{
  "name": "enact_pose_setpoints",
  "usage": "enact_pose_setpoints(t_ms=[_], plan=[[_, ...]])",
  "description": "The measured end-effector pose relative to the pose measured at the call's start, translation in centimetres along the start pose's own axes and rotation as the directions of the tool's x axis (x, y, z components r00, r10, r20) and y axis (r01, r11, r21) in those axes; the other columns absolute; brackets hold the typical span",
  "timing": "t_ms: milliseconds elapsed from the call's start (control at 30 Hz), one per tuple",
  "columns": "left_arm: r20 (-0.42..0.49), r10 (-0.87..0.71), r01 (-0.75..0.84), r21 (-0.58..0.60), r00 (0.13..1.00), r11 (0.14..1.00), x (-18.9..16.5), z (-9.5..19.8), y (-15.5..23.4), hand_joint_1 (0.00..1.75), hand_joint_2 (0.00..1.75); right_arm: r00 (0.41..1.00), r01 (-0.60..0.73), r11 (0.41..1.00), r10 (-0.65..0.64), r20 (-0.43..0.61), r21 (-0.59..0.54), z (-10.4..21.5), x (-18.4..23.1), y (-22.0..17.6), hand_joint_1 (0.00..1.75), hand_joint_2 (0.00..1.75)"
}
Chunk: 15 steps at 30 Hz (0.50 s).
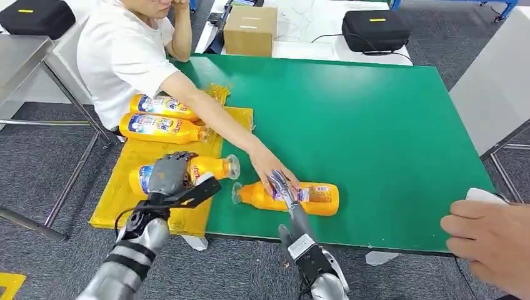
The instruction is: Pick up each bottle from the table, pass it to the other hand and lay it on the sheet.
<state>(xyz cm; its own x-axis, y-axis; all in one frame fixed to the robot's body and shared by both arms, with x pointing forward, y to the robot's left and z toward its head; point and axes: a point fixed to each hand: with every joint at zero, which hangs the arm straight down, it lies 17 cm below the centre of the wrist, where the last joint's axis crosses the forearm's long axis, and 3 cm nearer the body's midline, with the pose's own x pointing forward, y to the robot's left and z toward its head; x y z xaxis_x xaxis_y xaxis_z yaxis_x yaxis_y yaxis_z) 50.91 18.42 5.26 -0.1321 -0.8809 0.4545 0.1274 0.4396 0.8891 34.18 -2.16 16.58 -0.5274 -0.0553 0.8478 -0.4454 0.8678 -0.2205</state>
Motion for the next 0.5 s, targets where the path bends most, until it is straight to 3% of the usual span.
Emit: enact_pose_setpoints(t_ms=[67, 333, 367, 400, 433, 500], plan=[[-0.069, -0.035, 0.03, -0.075, 0.997, 0.997, -2.9, -0.6, -1.1, 1.75, 1.75, 1.0, 0.016, 1.0, -0.016, 0.009, -0.002, -0.5, 0.2, 0.2, 0.0, 0.0], [-0.155, -0.055, 0.035, -0.127, 0.986, 0.991, -6.3, -2.3, -0.4, 1.75, 1.75, 1.0, 0.031, 1.0, -0.031, 0.0, -0.006, -0.6, -0.3, 0.5, 0.0, 0.0], [-0.158, -0.051, 0.03, -0.133, 0.986, 0.991, -6.4, -2.4, -0.4, 1.61, 1.75, 0.999, 0.033, 0.999, -0.033, -0.002, -0.007, -0.6, -0.3, 0.5, 0.0, 0.0], [-0.157, -0.045, 0.023, -0.139, 0.987, 0.99, -6.5, -2.5, -0.4, 0.31, 1.75, 0.999, 0.034, 0.999, -0.034, -0.003, -0.008, -0.6, -0.4, 0.5, 0.0, 0.0], [-0.156, -0.035, 0.013, -0.145, 0.987, 0.989, -6.5, -2.6, -0.4, 0.0, 1.75, 0.999, 0.035, 0.999, -0.035, -0.005, -0.009, -0.6, -0.5, 0.5, 0.0, 0.0], [-0.157, -0.019, -0.006, -0.156, 0.987, 0.988, -6.5, -2.6, -0.6, 0.0, 1.75, 0.999, 0.037, 0.999, -0.037, -0.008, -0.012, -0.6, -0.6, 0.5, 0.0, 0.0]])
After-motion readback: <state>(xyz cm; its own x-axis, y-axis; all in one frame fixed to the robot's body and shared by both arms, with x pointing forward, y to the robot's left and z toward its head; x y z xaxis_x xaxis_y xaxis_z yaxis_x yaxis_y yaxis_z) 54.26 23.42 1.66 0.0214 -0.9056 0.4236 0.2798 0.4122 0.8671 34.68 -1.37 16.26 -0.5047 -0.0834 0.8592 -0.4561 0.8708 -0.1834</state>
